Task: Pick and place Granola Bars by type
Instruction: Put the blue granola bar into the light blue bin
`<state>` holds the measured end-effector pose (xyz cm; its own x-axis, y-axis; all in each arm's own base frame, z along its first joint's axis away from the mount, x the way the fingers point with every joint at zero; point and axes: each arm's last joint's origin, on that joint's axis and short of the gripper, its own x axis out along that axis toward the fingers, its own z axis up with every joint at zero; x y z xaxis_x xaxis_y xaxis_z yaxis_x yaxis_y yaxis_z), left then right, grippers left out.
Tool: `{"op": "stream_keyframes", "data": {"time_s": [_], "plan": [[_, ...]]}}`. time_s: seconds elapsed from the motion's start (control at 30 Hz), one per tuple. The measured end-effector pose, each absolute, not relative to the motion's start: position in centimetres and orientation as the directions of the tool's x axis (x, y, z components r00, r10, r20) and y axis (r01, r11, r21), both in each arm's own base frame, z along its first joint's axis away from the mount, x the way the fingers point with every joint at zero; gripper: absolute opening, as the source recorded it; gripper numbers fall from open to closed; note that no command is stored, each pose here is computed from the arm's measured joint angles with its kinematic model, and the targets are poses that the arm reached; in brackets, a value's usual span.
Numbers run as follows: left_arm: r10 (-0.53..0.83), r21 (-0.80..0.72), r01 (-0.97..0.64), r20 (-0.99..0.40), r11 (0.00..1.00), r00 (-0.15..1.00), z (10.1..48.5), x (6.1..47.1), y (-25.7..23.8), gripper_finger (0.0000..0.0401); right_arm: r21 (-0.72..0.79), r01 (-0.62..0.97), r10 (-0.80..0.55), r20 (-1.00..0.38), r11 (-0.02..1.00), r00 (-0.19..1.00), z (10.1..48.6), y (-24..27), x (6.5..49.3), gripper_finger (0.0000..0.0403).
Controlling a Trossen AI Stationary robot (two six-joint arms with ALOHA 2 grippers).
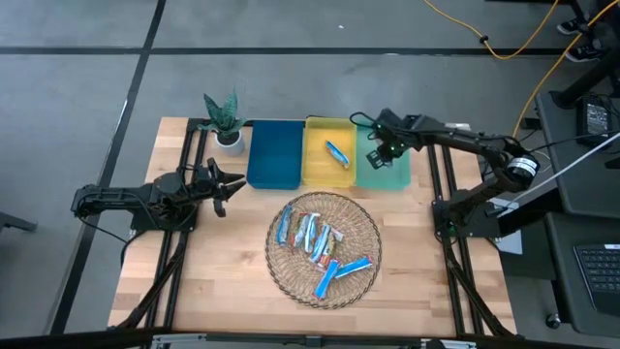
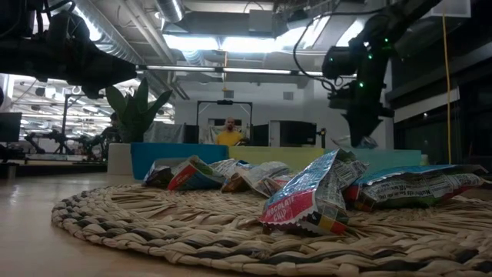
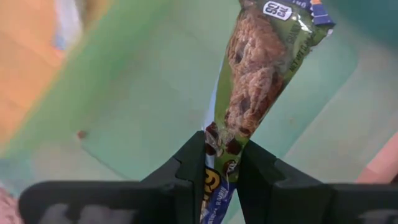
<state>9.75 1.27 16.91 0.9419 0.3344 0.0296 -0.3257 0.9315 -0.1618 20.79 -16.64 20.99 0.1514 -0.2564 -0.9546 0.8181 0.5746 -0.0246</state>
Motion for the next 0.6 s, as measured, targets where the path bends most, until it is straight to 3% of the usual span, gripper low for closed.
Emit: {"op": "stream_keyframes", "data": {"time_s": [0.6], "plan": [[0.355,-0.180,-0.345,0.031,0.921,0.934,16.9,9.7,1.3,0.0104,-0.001,0.796,-0.260,-0.945,0.605,0.197,19.4,-16.6,20.7,0.0076]]}}
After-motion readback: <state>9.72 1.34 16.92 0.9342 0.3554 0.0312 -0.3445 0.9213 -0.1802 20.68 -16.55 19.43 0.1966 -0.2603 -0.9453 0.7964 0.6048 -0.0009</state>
